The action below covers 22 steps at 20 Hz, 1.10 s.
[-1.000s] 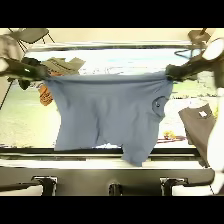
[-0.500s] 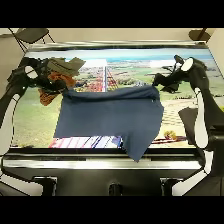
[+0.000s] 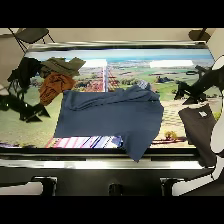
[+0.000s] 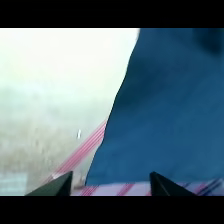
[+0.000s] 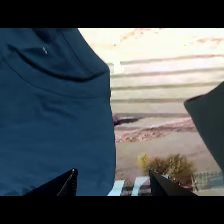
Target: Fold the shirts.
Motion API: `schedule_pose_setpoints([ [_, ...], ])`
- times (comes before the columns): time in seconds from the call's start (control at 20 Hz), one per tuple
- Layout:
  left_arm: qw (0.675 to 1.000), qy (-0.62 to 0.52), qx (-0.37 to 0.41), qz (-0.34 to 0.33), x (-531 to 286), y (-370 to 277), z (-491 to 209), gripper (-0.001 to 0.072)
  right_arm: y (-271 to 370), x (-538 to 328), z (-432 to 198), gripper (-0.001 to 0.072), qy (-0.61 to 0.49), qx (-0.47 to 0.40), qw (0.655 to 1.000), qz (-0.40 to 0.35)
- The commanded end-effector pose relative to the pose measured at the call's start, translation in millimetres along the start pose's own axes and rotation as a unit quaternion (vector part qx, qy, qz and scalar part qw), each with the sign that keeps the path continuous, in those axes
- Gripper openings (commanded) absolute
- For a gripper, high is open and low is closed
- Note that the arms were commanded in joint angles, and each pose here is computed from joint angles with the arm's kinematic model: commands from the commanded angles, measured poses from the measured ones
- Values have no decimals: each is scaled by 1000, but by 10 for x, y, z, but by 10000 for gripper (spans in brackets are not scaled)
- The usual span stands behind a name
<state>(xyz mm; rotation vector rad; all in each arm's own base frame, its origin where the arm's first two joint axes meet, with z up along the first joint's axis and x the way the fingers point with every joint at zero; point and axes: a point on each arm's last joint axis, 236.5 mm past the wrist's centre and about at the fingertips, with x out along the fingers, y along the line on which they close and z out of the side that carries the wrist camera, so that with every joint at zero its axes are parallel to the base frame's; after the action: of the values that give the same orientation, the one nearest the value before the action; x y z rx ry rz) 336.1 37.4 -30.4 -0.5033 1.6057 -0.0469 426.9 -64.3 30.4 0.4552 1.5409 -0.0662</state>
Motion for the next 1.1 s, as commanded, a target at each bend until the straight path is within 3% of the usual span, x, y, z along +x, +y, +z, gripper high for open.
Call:
schedule_pose_setpoints([
  [0.0, 996, 2, -51, -69, 443, 166, -499, 465, 4, 19, -276, 529, 53, -1, 998, 18],
  [0.15, 988, -20, -85, -125, 606, 128, -459, 466, 93, 33, -311, 529, 59, -14, 998, 24],
  [0.5, 991, 6, -61, -123, 831, 92, -488, 464, 82, 29, -342, 529, 66, -23, 997, 22],
  [0.6, 992, 2, -53, -118, 855, 57, -464, 369, 54, 33, -366, 529, 68, -24, 997, 16],
  [0.65, 992, 4, -50, -118, 863, 40, -470, 355, 28, 50, -403, 529, 70, -27, 997, 12],
  [0.8, 992, 14, -42, -118, 889, -14, -509, 54, -53, 248, -655, 529, 79, -23, 997, 8],
  [1.05, 992, 16, -40, -120, 861, -30, -531, 32, 52, 805, -1195, 530, 83, -20, 994, 67],
])
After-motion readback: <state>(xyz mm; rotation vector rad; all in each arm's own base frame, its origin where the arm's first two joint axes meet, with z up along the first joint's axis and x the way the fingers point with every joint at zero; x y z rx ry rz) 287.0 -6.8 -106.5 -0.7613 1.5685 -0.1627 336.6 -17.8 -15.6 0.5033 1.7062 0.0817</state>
